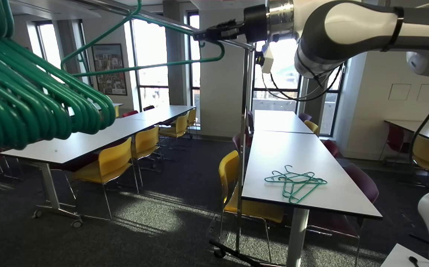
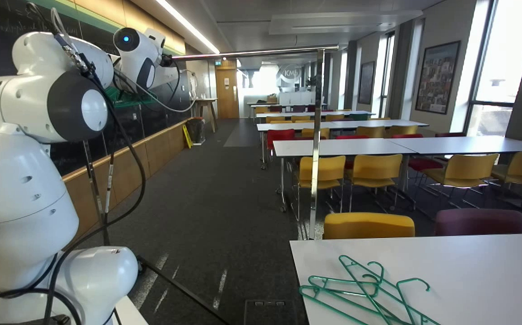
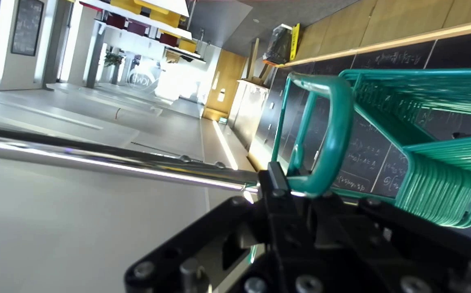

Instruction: Remove one green hanger from the rail and put it on the table.

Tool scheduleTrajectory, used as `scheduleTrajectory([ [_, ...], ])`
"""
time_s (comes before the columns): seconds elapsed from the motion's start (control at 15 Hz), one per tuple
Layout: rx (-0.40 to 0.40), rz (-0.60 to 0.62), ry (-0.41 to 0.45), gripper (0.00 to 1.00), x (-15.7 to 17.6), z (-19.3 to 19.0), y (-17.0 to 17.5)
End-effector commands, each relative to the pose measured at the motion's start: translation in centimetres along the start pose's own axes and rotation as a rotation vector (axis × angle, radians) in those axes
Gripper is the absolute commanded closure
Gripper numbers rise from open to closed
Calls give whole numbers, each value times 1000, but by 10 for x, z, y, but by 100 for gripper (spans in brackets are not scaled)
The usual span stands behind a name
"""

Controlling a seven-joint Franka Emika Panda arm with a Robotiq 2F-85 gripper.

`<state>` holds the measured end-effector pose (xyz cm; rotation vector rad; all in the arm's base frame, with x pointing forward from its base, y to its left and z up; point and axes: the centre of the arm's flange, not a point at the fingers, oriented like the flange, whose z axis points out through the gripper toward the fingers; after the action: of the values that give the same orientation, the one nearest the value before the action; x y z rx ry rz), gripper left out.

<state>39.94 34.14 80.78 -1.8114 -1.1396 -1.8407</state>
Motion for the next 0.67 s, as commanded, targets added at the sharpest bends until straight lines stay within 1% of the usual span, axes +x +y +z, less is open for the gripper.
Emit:
scheduleTrajectory([
  [0.0,-48,27,35,98,9,-32,11],
  [0.33,-94,71,7,98,-8,-62,18],
  [0.6,-127,112,-19,98,-27,-90,10],
])
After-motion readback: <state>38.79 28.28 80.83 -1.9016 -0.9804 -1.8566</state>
